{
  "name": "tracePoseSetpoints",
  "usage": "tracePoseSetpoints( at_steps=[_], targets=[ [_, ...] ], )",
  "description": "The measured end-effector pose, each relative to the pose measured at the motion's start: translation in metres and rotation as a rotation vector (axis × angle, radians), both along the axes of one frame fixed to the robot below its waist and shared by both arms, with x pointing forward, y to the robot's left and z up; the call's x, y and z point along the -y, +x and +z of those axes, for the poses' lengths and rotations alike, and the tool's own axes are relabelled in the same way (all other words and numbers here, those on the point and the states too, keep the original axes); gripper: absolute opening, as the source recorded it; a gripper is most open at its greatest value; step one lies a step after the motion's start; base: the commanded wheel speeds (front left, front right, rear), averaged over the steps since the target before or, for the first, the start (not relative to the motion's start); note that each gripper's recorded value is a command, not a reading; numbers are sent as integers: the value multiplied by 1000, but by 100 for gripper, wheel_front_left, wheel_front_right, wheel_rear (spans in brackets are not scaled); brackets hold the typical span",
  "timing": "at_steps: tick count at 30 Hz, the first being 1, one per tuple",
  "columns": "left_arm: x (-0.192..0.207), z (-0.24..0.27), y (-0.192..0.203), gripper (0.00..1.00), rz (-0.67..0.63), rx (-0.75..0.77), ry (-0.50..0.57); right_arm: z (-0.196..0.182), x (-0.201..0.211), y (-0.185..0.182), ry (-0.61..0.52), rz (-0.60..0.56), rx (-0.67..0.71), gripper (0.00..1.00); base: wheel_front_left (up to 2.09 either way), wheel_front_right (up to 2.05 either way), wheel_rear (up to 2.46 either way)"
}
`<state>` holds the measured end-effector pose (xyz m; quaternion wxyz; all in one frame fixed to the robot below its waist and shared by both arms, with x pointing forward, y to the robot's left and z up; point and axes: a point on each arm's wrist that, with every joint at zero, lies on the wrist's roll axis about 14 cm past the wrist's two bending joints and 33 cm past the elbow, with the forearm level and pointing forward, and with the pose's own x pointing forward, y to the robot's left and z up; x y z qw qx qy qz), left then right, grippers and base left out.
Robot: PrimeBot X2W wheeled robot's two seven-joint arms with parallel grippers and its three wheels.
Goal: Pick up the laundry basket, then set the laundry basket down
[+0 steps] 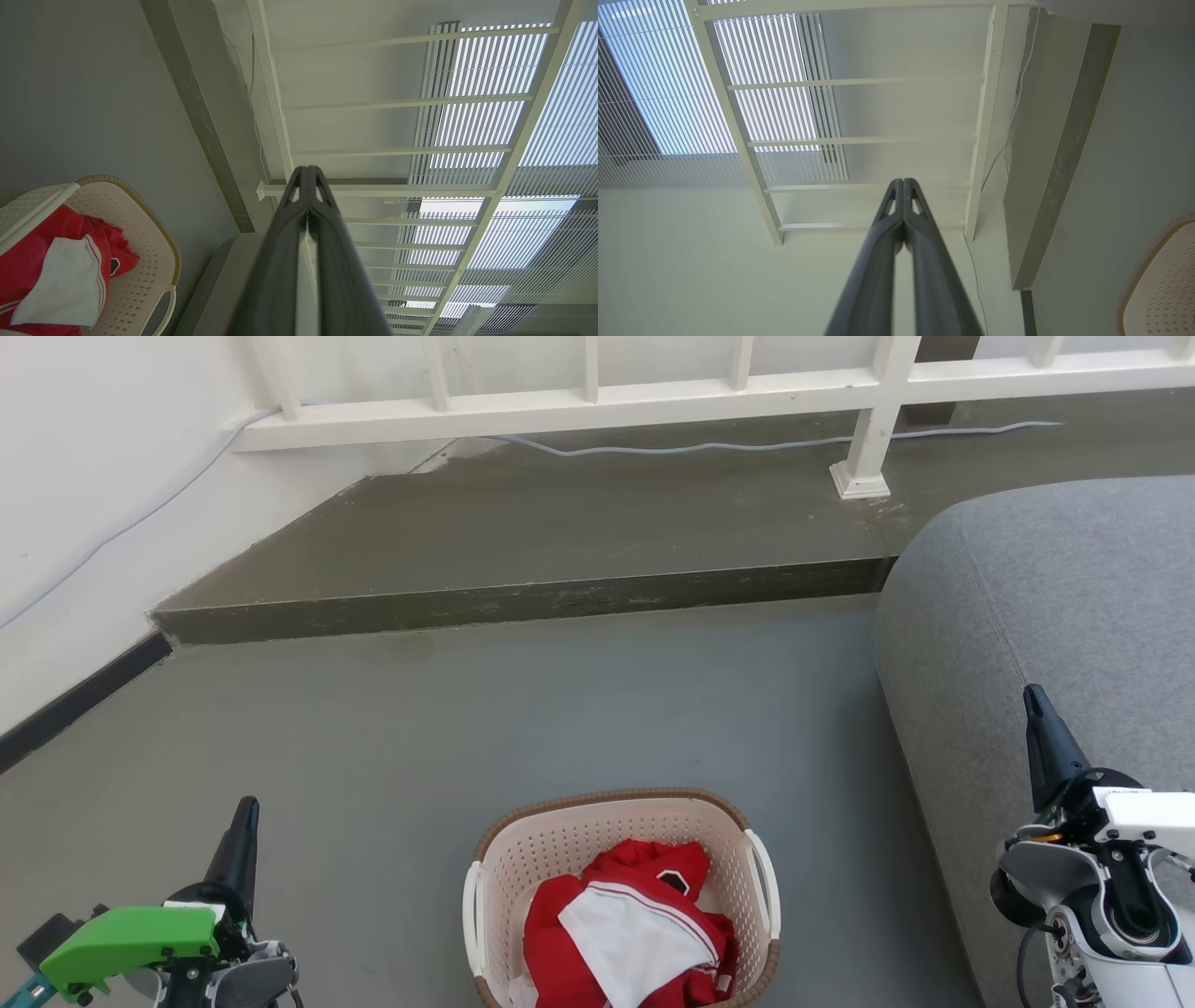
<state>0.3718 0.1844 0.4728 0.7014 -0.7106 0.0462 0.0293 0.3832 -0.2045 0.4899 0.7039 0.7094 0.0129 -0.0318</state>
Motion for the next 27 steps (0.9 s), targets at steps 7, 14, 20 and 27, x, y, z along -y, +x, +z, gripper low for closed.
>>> tracePoseSetpoints(
  at_steps=[7, 14, 20, 27],
  targets=[
    [0, 0, 0, 0, 2, 0, -6, -1, 0, 0, 1, -1, -2, 0, 0, 0, 0],
    [0, 0, 0, 0, 2, 0, -6, -1, 0, 0, 2, -2, -4, 0, 0, 0, 0],
    [0, 2, 2, 0, 3, 5, -6, -2, 0, 0, 4, -2, -5, 0, 0, 0, 0],
    [0, 3, 3, 0, 2, 9, -6, -2, -1, -1, 5, 1, -6, 0, 0, 0, 0]
  ],
)
